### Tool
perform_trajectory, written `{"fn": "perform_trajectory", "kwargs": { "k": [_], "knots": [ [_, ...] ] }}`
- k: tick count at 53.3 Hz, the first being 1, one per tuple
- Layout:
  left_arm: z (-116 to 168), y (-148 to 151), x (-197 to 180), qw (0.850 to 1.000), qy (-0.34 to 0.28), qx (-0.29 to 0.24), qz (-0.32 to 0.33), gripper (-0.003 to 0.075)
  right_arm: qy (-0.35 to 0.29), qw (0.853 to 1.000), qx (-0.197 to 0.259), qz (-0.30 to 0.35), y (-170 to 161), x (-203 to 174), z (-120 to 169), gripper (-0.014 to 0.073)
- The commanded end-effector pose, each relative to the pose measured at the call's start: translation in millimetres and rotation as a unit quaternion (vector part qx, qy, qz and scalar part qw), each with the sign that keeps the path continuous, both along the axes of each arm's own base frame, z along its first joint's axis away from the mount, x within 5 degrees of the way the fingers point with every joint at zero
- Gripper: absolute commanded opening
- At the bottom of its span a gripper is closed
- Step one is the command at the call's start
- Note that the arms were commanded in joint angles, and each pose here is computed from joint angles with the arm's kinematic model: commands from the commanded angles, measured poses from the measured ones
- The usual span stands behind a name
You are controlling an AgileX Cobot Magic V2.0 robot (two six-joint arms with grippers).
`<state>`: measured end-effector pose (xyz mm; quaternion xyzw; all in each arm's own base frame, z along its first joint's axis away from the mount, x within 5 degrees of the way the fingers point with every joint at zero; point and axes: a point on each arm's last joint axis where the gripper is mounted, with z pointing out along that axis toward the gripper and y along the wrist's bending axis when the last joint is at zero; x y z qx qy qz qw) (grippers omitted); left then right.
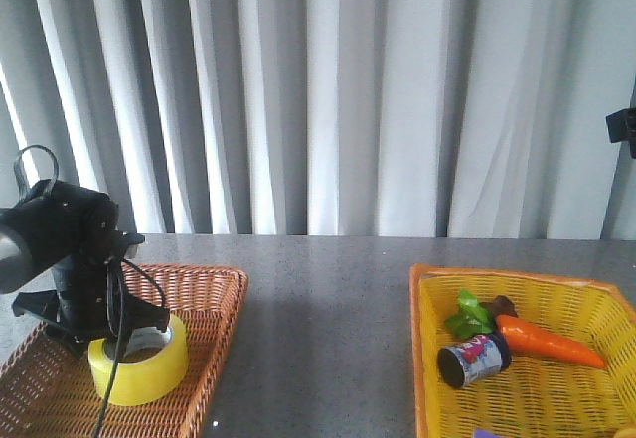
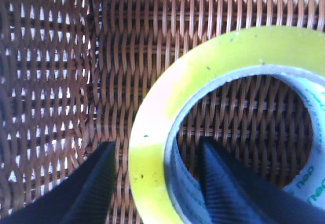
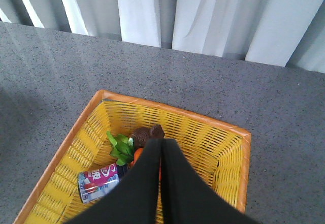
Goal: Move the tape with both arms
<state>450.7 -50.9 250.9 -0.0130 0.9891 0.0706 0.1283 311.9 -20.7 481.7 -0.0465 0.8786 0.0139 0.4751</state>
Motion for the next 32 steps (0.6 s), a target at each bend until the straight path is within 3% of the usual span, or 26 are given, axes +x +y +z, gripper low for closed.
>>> {"fn": "perform_trajectory", "kwargs": {
  "k": [1,8,17,32],
  "knots": [
    [40,1,-9,0.999,-0.047,-0.005,0.004,0.0434,-0.062,0.998,-0.005,-0.005,0,-12,23,-0.0008],
    [46,1,-9,0.998,-0.064,-0.008,0.001,0.0433,-0.062,0.998,-0.005,-0.005,0,-12,23,-0.0008],
    [79,0,-15,0.990,-0.137,-0.024,-0.010,0.0433,-0.062,0.998,-0.005,-0.005,0,-12,23,-0.0008],
    [179,2,-60,0.947,-0.313,-0.073,-0.025,0.0433,-0.062,0.998,-0.005,-0.005,0,-12,23,-0.0008]
  ]
}}
